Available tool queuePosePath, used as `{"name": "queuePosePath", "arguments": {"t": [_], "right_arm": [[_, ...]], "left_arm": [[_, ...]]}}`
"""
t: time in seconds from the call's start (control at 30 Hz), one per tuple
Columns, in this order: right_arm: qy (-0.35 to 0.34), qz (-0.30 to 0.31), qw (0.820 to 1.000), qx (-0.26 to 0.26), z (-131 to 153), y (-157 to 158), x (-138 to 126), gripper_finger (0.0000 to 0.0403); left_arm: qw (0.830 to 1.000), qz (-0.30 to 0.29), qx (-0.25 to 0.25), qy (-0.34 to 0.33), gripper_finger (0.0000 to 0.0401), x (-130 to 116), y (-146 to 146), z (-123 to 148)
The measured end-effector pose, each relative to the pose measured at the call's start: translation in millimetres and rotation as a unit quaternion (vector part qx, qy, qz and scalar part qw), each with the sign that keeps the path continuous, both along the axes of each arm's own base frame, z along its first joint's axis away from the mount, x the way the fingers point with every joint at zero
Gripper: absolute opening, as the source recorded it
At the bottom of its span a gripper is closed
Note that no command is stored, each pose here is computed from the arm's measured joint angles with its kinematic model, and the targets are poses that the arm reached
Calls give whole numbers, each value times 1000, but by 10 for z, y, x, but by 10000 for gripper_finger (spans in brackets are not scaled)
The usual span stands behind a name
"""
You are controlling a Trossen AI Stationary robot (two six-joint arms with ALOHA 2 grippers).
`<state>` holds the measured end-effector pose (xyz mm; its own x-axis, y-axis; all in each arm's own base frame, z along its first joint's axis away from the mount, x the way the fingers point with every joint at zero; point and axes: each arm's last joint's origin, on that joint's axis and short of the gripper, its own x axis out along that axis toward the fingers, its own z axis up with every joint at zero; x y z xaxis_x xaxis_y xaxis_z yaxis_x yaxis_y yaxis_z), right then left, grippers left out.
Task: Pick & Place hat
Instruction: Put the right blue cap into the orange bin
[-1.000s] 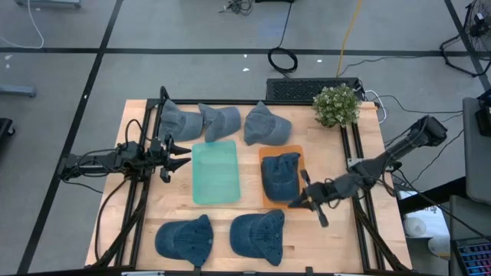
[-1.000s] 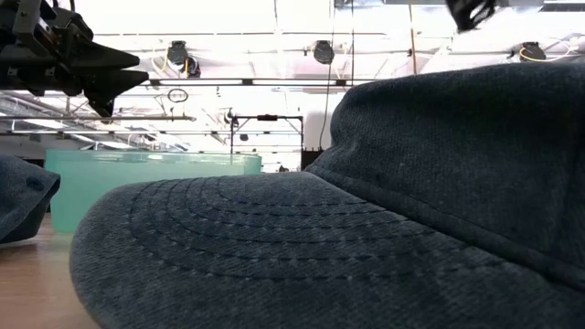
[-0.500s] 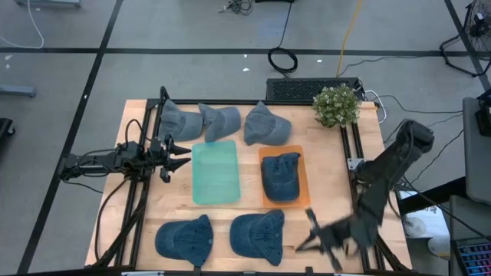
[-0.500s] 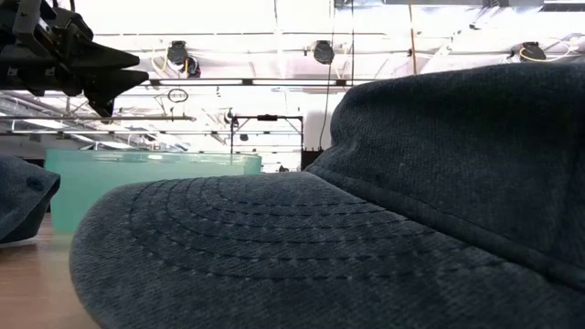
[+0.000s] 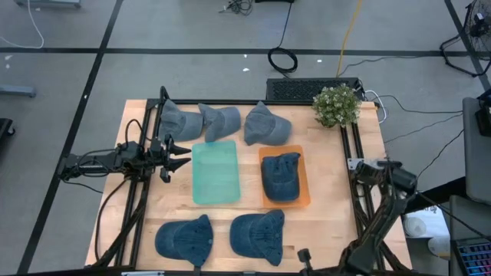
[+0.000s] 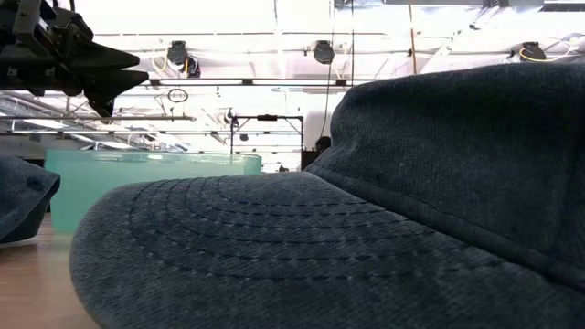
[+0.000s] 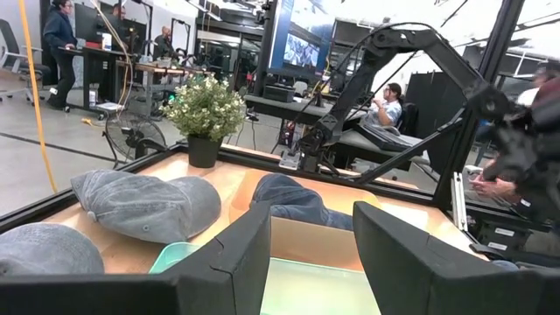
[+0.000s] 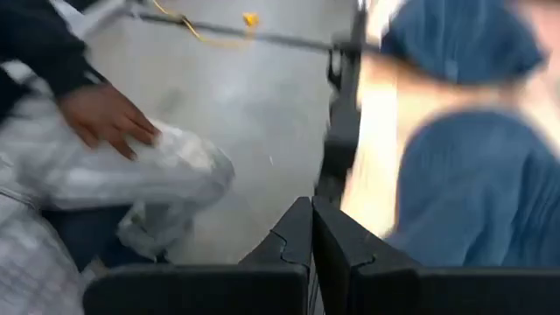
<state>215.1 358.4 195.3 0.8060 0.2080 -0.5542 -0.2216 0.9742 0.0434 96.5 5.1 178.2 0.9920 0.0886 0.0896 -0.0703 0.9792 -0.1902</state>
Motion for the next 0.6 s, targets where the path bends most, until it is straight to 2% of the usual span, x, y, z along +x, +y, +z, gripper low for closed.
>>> {"name": "queuePosePath", "arguments": {"t": [0.13,0.27,0.43,0.5,0.6], "right_arm": [[40,-13,999,8,-260,-1,106,22],[103,-26,994,7,-391,-121,214,86],[215,-47,975,-35,-494,-346,210,183],[239,-58,968,-59,-518,-401,172,205],[245,-75,963,-85,-541,-449,143,214]], "left_arm": [[1000,0,0,0,170,0,0,0],[1000,0,0,0,170,0,0,-1],[1000,0,0,0,170,0,0,0],[1000,0,0,0,170,0,0,0],[1000,0,0,0,170,0,0,-1]]}}
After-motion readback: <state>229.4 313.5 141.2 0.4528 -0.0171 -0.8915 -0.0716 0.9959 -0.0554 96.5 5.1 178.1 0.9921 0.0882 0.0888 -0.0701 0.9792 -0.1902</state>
